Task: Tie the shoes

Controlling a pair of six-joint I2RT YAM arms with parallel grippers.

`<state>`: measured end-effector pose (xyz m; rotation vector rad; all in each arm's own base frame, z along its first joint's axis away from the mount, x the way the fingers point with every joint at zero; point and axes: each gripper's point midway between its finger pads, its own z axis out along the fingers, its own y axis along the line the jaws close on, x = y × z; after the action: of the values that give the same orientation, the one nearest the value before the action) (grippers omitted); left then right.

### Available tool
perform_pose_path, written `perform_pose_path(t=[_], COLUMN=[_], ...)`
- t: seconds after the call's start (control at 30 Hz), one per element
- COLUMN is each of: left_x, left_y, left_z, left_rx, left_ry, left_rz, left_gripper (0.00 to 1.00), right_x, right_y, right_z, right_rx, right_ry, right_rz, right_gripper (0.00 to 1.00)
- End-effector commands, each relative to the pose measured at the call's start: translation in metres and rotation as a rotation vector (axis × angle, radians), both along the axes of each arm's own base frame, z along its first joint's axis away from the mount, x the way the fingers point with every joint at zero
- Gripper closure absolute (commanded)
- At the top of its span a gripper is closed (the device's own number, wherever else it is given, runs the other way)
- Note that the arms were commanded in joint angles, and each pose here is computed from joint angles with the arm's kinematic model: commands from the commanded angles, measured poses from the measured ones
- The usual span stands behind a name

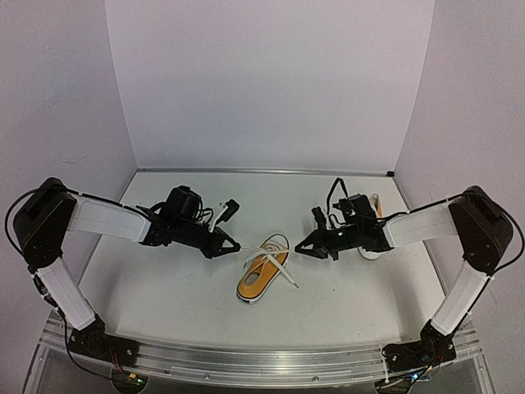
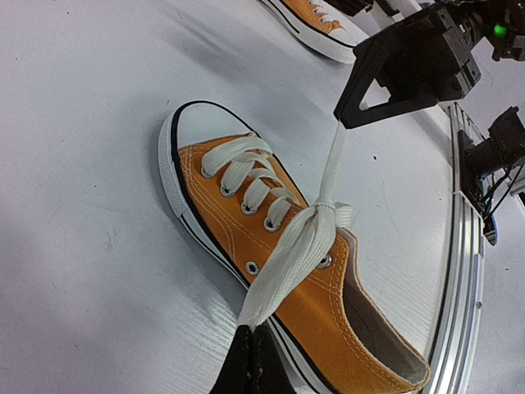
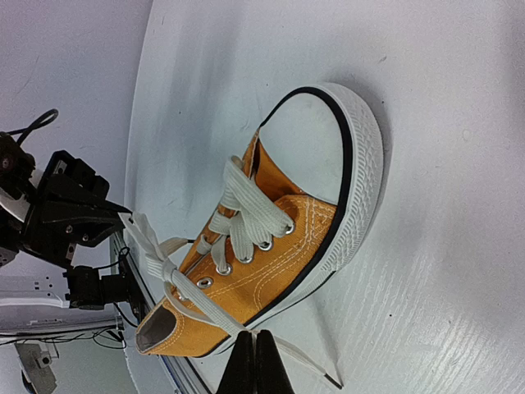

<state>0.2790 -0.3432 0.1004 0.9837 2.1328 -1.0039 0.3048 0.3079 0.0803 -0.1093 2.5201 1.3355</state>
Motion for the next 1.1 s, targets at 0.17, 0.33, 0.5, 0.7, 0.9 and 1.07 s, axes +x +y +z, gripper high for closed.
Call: perform_pose_path(t=[0.17,0.33,0.5,0.7,0.9,1.07], left_x=[-0.014,-0.028,-0.025,-0.003,0.003,0.008], left_y=[-0.014,-0.025,-0.021,-0.007,-0.001,0.006], left_z=[0.032,0.044,0.038,0.011,-0.003,-0.009], left_rx=[-0.106,-0.153,-0.129,-0.068,-0.041,-0.018], left_ry=[-0.047,-0.065,-0.066,-0.005,0.017,0.017], left_rz=[-0.053,-0.113,-0.089,0.040,0.083,0.119], left_gripper=[1.00,1.00,1.00,1.00,1.00,1.00], right_x=[0.042,0.044,0.025,0.005,-0.002,-0.002], right_y=[-0.002,-0.001,-0.013,-0.030,-0.036,-0.036], right_z=[0.039,0.043,0.016,-0.005,-0.020,-0.022], right_rx=[-0.071,-0.083,-0.119,-0.160,-0.173,-0.174], right_ry=[-0.108,-0.122,-0.063,-0.035,-0.010,-0.008], right_rz=[-0.011,0.003,0.001,-0.023,-0.033,-0.038], right_gripper=[1.00,1.00,1.00,1.00,1.00,1.00])
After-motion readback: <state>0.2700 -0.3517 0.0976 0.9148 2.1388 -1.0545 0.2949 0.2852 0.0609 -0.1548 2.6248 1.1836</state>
